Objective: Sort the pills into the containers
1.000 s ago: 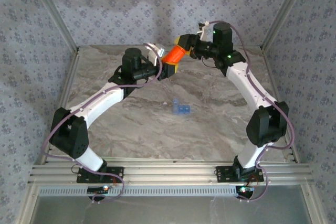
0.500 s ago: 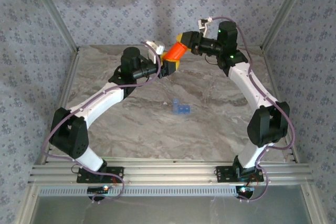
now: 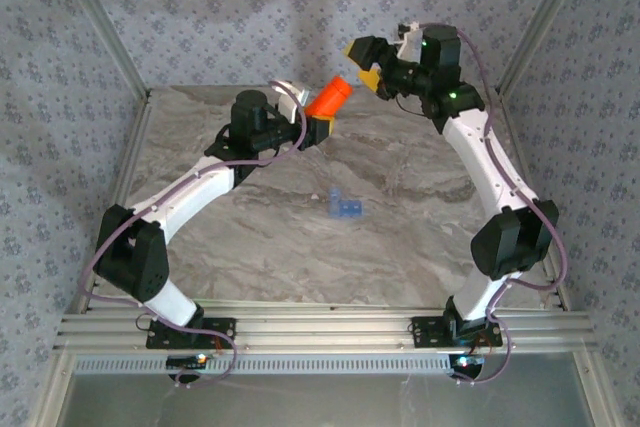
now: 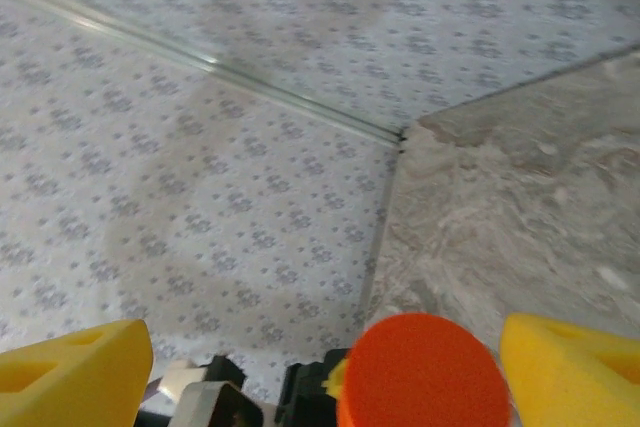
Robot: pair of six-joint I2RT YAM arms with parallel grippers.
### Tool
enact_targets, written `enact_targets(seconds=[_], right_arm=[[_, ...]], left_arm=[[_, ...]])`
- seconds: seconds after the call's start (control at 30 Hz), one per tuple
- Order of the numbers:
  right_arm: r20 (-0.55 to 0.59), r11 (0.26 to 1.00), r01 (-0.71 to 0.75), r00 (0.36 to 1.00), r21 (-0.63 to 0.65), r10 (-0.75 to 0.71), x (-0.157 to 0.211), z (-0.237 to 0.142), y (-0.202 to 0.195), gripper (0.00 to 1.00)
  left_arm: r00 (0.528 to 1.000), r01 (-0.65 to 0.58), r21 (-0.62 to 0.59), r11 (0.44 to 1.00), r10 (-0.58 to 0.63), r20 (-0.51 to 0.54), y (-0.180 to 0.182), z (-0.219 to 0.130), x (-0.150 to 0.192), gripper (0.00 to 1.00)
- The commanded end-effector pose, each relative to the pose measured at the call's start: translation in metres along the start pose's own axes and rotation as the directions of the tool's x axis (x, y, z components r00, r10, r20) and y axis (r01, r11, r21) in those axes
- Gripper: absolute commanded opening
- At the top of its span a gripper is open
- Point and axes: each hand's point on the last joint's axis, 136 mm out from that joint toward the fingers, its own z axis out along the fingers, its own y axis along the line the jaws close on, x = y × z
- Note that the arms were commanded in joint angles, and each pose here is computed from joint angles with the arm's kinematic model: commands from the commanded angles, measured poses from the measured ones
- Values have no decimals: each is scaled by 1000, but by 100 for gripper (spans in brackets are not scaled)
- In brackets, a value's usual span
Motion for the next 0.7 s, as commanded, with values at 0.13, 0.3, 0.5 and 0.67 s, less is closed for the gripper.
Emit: enact_targets(seconds=[0.13, 0.3, 0.5, 0.67], right_arm=[[-34, 975, -153, 986, 161, 161, 19, 13, -44, 92], [-66, 979, -143, 986, 148, 154, 30, 26, -38, 92], [-88, 980, -144, 984, 139, 157, 36, 34, -34, 87], [-93, 981, -143, 983, 133, 156, 37, 38, -32, 80]], left_arm=[[998, -69, -37, 997, 69, -14, 7, -1, 2, 0], [997, -69, -32, 997, 68, -19, 7, 0, 4, 0], [997, -69, -30, 997, 68, -22, 6, 0, 5, 0], [997, -70, -28, 997, 69, -19, 5, -1, 4, 0]])
